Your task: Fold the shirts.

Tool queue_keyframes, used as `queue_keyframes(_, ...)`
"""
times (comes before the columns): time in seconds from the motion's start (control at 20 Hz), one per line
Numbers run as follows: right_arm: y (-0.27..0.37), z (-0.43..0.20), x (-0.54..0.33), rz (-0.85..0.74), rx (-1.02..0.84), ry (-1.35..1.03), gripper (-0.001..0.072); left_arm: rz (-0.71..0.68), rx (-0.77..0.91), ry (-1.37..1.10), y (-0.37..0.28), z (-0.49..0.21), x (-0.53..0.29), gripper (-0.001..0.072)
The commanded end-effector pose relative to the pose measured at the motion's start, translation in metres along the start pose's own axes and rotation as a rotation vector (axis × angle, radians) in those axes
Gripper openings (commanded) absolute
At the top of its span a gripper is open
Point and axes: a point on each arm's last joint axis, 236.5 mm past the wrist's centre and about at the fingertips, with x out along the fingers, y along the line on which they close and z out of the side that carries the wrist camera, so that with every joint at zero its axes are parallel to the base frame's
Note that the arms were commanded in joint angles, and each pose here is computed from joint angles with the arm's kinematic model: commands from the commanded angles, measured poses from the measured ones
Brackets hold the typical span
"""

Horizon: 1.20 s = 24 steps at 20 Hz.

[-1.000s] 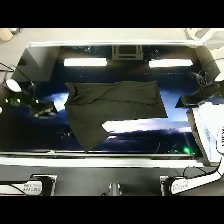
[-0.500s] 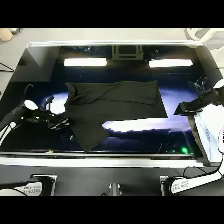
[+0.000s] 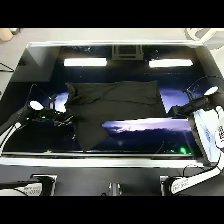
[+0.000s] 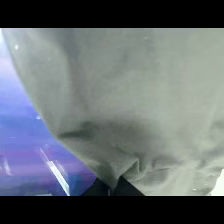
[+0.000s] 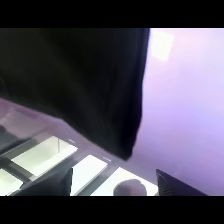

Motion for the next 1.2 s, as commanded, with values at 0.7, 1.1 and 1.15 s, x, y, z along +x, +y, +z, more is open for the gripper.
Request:
queue_keyframes(0.7, 0.198, 0.084, -0.275, -0.413, -0.633, -0.746, 0.0013, -0.175, 0.601, -0.944, -0.221, 0.030, -0.389, 0.0022)
queue_keyframes(1.1, 0.420, -0.160, -0.541, -1.089, -0.855, -1.696, 0.0013, -0.356, 0.899, -1.695, -0.293, -0.189, -0.649, 0.0022)
queue_keyframes(1.15, 0.417, -0.159, -0.533, -1.076, -0.856, -1.660, 0.0013, -0.357, 0.900, -1.691, -0.293, -0.190, -0.648, 0.0022)
